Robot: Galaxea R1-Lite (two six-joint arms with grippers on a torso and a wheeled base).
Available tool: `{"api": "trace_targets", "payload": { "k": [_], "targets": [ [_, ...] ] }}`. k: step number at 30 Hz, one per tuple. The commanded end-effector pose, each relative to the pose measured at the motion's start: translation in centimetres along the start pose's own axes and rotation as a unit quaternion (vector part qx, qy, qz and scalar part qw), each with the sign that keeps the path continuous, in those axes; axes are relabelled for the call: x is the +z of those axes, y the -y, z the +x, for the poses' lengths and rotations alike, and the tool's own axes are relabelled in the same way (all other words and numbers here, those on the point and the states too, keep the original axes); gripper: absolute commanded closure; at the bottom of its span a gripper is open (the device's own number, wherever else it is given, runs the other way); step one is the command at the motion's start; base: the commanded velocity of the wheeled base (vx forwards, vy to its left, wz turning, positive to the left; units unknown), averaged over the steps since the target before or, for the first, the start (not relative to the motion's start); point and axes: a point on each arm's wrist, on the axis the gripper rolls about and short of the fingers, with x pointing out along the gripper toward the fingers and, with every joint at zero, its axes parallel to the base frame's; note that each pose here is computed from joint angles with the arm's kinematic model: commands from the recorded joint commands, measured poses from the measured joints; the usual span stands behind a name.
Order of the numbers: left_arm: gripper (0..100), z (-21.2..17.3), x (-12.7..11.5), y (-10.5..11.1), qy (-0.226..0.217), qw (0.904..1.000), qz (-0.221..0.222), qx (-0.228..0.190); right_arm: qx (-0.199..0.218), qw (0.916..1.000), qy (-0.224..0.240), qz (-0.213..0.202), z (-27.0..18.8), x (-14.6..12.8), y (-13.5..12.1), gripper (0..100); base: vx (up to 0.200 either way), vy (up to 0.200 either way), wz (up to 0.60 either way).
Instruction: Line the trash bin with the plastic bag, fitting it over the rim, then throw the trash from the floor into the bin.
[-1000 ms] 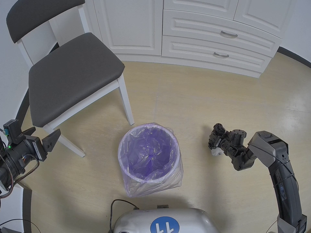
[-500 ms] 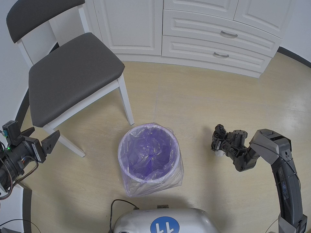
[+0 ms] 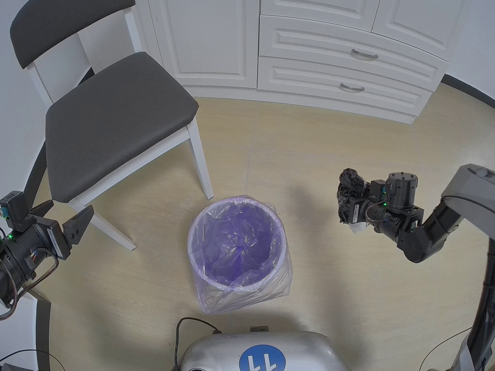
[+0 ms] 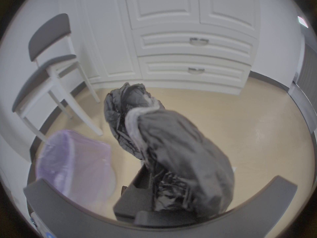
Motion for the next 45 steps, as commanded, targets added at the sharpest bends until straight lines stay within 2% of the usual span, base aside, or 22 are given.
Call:
{"api": "trace_targets", "payload": {
  "k": [1,6,11,12,19,23,24,26,28,33,37,38,45],
  "targets": [
    [0,-0.7,0.6,0.1,0.020,0.9998,-0.001,-0.004,0.148,0.9849,0.072,-0.052,-17.9,6.9,-7.7,100,0.000,0.000,0.00],
    [0,-0.8,0.7,0.1,0.024,0.9997,0.000,-0.004,0.161,0.9827,0.073,-0.056,-19.0,6.5,-10.2,100,0.000,0.000,0.00],
    [0,-1.2,0.8,0.1,0.030,0.9995,0.002,-0.006,0.230,0.9709,0.067,-0.005,-19.4,5.2,-15.0,100,0.000,0.000,0.00],
    [0,-1.2,0.8,0.1,0.030,0.9995,0.003,-0.006,0.231,0.9706,0.067,-0.005,-19.4,5.1,-15.1,100,0.000,0.000,0.00],
    [0,-1.3,0.8,0.0,0.033,0.9993,0.015,-0.006,0.263,0.9605,0.068,0.058,-16.2,1.5,-19.5,100,0.000,0.000,0.00],
    [0,-1.3,0.8,0.0,0.034,0.9993,0.015,-0.006,0.266,0.9579,0.069,0.083,-14.0,-0.4,-20.7,100,0.000,0.000,0.00],
    [0,-1.3,0.8,0.1,0.034,0.9993,0.015,-0.006,0.268,0.9558,0.070,0.098,-12.5,-1.9,-21.5,100,0.000,0.000,0.00],
    [0,-1.3,0.8,0.1,0.034,0.9993,0.015,-0.006,0.270,0.9539,0.073,0.109,-11.7,-2.8,-22.0,100,0.000,0.000,0.00],
    [0,-1.3,0.9,0.1,0.035,0.9992,0.015,-0.008,0.276,0.9514,0.071,0.116,-10.5,-4.9,-23.0,100,0.000,0.000,0.00],
    [0,-1.3,0.9,0.1,0.037,0.9992,0.015,-0.008,0.278,0.9526,0.053,0.112,-8.8,-8.5,-24.3,100,0.000,0.000,0.00],
    [0,-1.3,0.9,0.1,0.037,0.9991,0.015,-0.009,0.273,0.9545,0.045,0.111,-8.2,-9.4,-24.3,100,0.000,0.000,0.00],
    [0,-1.2,0.9,0.1,0.037,0.9992,0.015,-0.008,0.265,0.9575,0.039,0.107,-7.5,-10.2,-24.0,100,0.000,0.000,0.00],
    [0,-1.3,0.8,0.1,0.035,0.9992,0.016,-0.010,0.247,0.9584,0.065,0.127,-5.1,-9.4,-23.5,100,0.000,0.000,0.00]
  ]
}}
